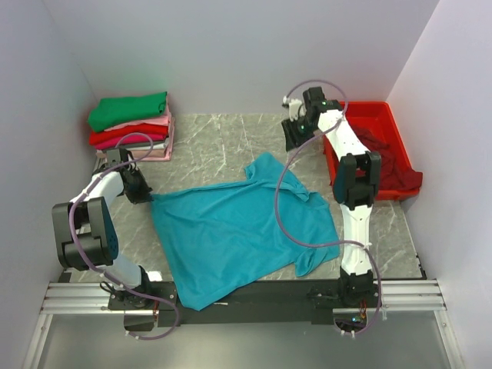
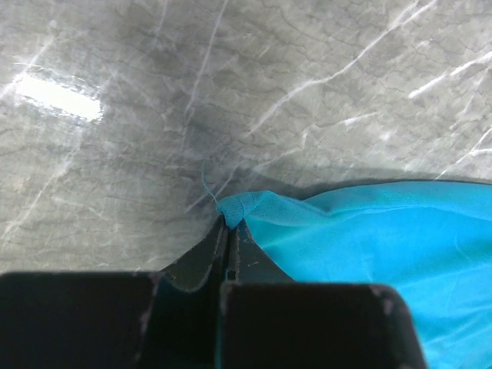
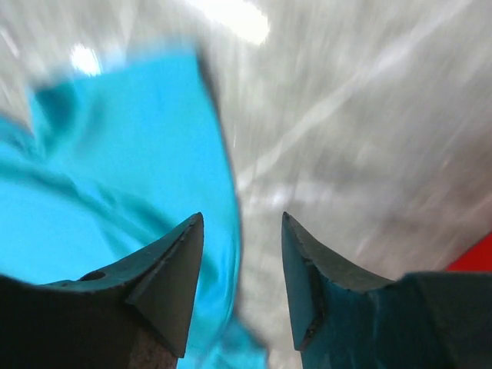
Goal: Fold and stack the t-shirts
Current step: Flatten the tshirt out
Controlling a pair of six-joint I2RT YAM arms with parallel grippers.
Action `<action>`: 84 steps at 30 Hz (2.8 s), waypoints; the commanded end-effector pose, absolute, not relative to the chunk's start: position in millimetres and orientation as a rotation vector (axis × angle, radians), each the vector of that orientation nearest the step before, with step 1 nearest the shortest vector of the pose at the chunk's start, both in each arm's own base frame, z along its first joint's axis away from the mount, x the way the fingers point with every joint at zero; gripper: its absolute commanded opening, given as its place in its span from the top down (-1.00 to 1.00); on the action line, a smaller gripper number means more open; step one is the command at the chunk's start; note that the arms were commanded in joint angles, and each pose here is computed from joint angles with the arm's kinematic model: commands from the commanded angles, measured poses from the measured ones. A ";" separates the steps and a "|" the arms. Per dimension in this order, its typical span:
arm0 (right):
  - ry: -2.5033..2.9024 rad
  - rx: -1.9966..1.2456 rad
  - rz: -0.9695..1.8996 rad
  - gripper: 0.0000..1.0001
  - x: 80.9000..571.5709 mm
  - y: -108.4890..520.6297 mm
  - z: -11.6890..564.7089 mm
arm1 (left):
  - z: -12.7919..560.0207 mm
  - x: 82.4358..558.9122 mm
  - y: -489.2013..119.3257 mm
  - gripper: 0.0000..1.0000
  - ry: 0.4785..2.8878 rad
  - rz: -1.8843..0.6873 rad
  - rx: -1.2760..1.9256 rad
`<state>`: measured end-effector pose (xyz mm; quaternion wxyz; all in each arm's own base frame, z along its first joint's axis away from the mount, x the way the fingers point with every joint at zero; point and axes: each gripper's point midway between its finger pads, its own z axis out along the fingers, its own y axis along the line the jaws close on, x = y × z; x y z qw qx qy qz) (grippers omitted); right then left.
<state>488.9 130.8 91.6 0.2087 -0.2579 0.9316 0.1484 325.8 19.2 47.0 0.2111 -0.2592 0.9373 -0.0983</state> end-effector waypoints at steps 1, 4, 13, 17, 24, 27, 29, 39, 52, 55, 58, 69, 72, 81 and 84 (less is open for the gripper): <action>2.546 -0.703 0.535 -0.07 508.1 163.0 92.4 | 56.2 330.7 13.1 0.99 2.581 -0.304 -0.666; 2.522 -0.756 0.529 -0.15 518.2 185.2 82.7 | 55.7 330.7 11.1 0.99 2.585 -0.306 -0.659; 2.477 -0.631 0.462 -0.16 549.7 201.4 70.8 | 57.3 331.7 7.7 0.99 2.584 -0.323 -0.643; 2.485 -0.608 0.457 -0.13 556.7 204.0 66.2 | 57.9 331.4 6.7 0.99 2.583 -0.327 -0.639; 2.495 -0.619 0.482 -0.10 553.4 206.5 63.5 | 59.1 332.4 5.8 0.99 2.579 -0.332 -0.635; 2.524 -0.632 0.503 -0.08 547.5 209.0 56.3 | 59.0 332.0 5.0 0.99 2.581 -0.331 -0.631; 2.535 -0.637 0.510 -0.07 544.7 209.9 54.0 | 58.5 331.5 4.6 0.99 2.583 -0.329 -0.630; 2.599 -0.641 0.548 -0.03 532.4 213.1 38.7 | 58.4 332.2 4.8 0.99 2.581 -0.322 -0.627; 2.614 -0.658 0.602 0.31 525.8 216.8 35.1 | 57.4 332.0 4.5 0.99 2.584 -0.320 -0.625; 2.617 -0.669 0.624 0.48 522.7 217.6 34.6 | 56.8 331.6 4.2 0.99 2.588 -0.319 -0.625; 2.604 -0.688 0.641 0.77 521.3 219.3 38.1 | 56.8 332.3 5.1 0.99 2.586 -0.316 -0.627; 2.288 -0.751 0.567 1.00 532.4 214.8 161.1 | 113.6 350.9 9.7 0.99 2.376 -0.320 -0.591; 2.136 -0.762 0.501 1.00 523.3 206.9 235.5 | 152.3 358.9 11.0 0.99 2.263 -0.327 -0.575; 1.627 -0.767 0.233 1.00 430.2 168.8 476.2 | 350.5 347.9 15.9 0.99 1.788 -0.313 -0.458; 1.425 -0.725 0.139 1.00 372.7 152.2 554.1 | 437.8 313.9 10.4 0.99 1.556 -0.334 -0.403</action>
